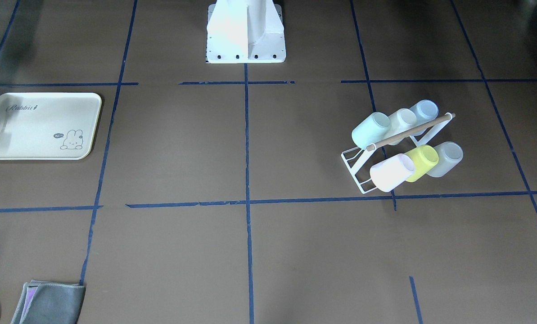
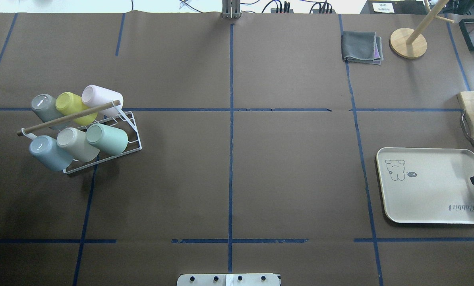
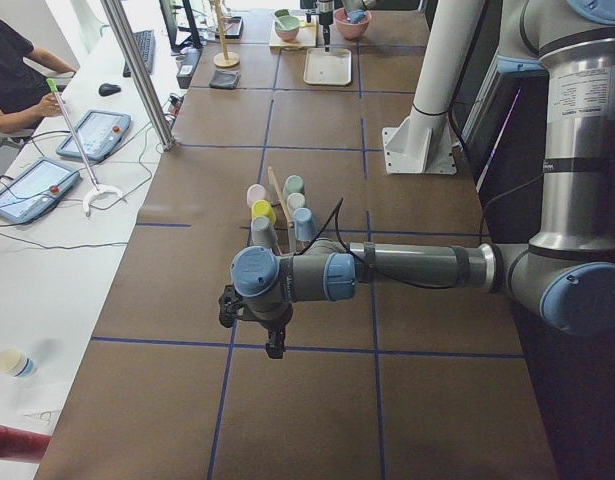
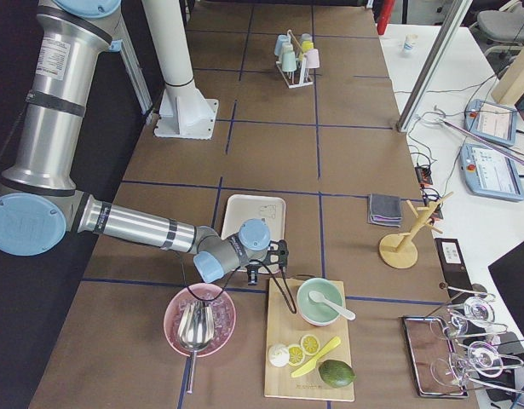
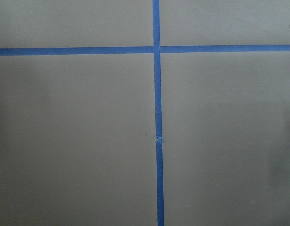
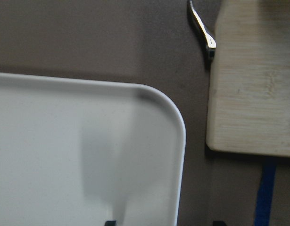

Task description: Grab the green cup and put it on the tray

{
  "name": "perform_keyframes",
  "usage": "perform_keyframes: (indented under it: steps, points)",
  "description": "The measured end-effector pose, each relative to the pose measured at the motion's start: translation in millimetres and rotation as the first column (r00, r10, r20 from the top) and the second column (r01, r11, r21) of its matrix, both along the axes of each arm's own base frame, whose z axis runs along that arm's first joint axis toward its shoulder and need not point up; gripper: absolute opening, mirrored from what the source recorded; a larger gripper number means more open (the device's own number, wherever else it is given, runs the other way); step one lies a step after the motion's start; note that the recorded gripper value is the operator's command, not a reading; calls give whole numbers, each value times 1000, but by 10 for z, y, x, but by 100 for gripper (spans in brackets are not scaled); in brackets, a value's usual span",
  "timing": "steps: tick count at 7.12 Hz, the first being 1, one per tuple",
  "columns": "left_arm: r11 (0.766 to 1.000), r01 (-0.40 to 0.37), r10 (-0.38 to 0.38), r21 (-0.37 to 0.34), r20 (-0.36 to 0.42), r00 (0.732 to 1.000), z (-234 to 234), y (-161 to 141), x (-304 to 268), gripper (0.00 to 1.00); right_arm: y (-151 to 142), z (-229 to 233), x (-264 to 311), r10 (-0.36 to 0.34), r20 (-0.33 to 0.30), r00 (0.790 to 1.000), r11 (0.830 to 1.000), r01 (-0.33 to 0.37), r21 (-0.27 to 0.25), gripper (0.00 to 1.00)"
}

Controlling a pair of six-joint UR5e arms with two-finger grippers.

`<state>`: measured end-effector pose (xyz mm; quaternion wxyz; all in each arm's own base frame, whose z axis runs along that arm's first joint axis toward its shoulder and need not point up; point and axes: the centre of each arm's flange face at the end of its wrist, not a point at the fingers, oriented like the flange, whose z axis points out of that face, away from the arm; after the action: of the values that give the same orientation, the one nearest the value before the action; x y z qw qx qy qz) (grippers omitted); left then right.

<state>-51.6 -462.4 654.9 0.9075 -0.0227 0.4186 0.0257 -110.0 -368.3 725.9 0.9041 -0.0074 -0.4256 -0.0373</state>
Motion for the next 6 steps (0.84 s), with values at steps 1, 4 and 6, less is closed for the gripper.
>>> perform_keyframes:
  steps: [1,4,6]
  points:
    - [1000,0,0,0,0,1000,0,0,0,100,7,18,-4,-1,-2,1000,1000,1,-3,65]
    - [1000,0,0,-1,0,1000,-2,0,0,100,18,58,-2,-2,-7,1000,1000,2,-9,10]
    - [1000,1,-1,-1,-1,1000,-6,0,0,100,37,82,10,-3,-15,1000,1000,3,-5,0]
